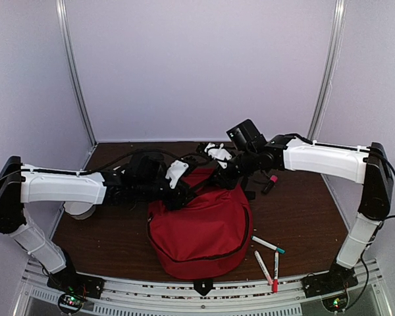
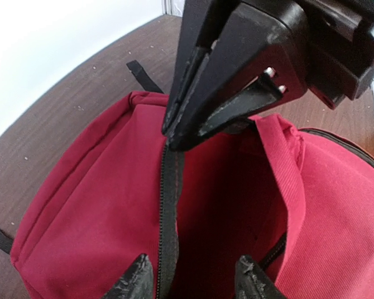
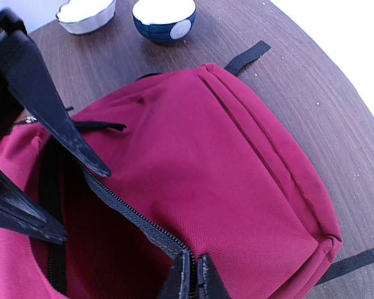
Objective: Pack the student bag
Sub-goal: Pick up the lower front pocket of the student bag.
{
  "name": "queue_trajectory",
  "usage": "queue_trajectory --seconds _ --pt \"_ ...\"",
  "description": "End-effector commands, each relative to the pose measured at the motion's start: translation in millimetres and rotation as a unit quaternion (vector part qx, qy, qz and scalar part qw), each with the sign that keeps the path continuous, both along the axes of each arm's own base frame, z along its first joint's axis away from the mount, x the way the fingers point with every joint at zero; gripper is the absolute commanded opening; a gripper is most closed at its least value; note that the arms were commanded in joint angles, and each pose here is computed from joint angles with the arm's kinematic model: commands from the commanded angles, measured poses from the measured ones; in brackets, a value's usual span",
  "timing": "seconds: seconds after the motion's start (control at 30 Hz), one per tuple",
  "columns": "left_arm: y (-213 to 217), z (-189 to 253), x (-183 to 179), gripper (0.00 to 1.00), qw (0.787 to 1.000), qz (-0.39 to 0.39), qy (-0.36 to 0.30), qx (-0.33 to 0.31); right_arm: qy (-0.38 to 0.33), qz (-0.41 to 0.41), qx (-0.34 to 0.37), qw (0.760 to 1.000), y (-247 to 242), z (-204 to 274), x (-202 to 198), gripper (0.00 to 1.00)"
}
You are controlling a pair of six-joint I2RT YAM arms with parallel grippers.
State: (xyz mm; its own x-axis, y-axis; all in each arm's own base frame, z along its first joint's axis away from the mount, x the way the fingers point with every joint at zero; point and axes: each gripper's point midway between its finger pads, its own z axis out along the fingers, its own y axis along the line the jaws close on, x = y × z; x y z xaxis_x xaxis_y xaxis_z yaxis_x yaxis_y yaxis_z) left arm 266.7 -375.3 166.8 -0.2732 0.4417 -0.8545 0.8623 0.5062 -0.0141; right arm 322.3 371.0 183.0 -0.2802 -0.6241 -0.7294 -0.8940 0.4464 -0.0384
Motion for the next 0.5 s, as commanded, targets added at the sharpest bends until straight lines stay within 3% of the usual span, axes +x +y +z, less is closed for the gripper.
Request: queue_trajectory --seconds 0.0,0.13,0.27,0.47 --pt "-9 21 15 0.47 0.997 0.028 -0.072 0.003 -0.037 -0.004 0.075 0.996 8 60 6 0.04" --pt "1 23 41 0.45 0.987 0.099 -0.115 0.048 -0.030 0.017 0.082 0.996 10 60 -3 0.04" --pt "1 22 53 0.41 0.981 0.104 -0.150 0.070 -0.028 0.030 0.089 0.995 9 60 -10 0.04" --pt "-9 21 60 0.17 0.980 0.091 -0.152 0.085 -0.021 0.039 0.082 0.996 1 53 -16 0.08"
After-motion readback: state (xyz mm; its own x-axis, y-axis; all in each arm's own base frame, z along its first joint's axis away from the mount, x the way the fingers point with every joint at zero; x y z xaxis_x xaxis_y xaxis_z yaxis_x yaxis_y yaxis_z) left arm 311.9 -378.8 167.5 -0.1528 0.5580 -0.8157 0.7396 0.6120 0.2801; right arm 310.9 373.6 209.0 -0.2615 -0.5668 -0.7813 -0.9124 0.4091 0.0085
